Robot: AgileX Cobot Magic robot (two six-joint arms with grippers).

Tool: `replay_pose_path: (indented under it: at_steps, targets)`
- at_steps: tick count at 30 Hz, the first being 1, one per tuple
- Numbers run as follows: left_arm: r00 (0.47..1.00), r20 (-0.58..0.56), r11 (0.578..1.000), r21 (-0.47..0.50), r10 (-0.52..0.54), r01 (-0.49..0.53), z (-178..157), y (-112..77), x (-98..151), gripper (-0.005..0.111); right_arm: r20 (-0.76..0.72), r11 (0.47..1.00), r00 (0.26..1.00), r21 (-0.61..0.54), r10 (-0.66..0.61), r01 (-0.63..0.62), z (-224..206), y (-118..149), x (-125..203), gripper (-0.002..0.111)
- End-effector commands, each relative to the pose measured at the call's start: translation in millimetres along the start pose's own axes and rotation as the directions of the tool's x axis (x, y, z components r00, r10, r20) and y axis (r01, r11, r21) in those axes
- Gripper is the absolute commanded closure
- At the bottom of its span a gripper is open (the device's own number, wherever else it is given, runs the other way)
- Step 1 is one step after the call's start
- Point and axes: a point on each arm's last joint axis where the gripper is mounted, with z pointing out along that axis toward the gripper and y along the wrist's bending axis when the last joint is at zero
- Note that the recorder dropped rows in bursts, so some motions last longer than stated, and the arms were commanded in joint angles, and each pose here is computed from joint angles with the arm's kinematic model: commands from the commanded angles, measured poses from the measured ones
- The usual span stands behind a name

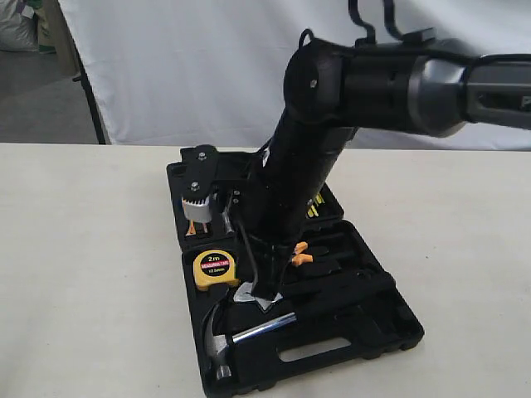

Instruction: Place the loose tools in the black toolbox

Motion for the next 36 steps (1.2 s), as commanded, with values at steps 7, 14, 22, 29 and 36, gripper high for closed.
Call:
replay_pose_path:
  at_steps: [7,14,22,29,36]
  targets:
    - [1.000,0.020,1.000,-0.021,0.000,0.001,-0.4,0.9,-2.1,0.106,-0.127,0.985,0.978,0.058,0.167,-0.161,0.3,-14.1,40.8,0.109]
    - [1.000,0.020,1.000,-0.021,0.000,0.001,-0.4,0.9,-2.1,0.106,-0.165,0.964,0.950,0.041,0.265,-0.262,53.7,-20.3,85.9,0.109]
    - [1.000,0.020,1.000,-0.021,0.000,0.001,-0.4,0.9,-2.1,0.106,-0.153,0.959,0.947,0.050,0.283,-0.279,54.0,-21.0,86.3,0.109]
    - [1.000,0.020,1.000,-0.021,0.000,0.001,-0.4,0.9,-2.1,0.106,-0.006,0.949,0.954,0.108,0.300,-0.298,19.0,-17.8,70.7,0.109]
    - [1.000,0.020,1.000,-0.021,0.000,0.001,-0.4,0.9,-2.1,0.106,0.075,0.953,0.951,0.026,0.299,-0.302,27.7,-15.6,61.7,0.109]
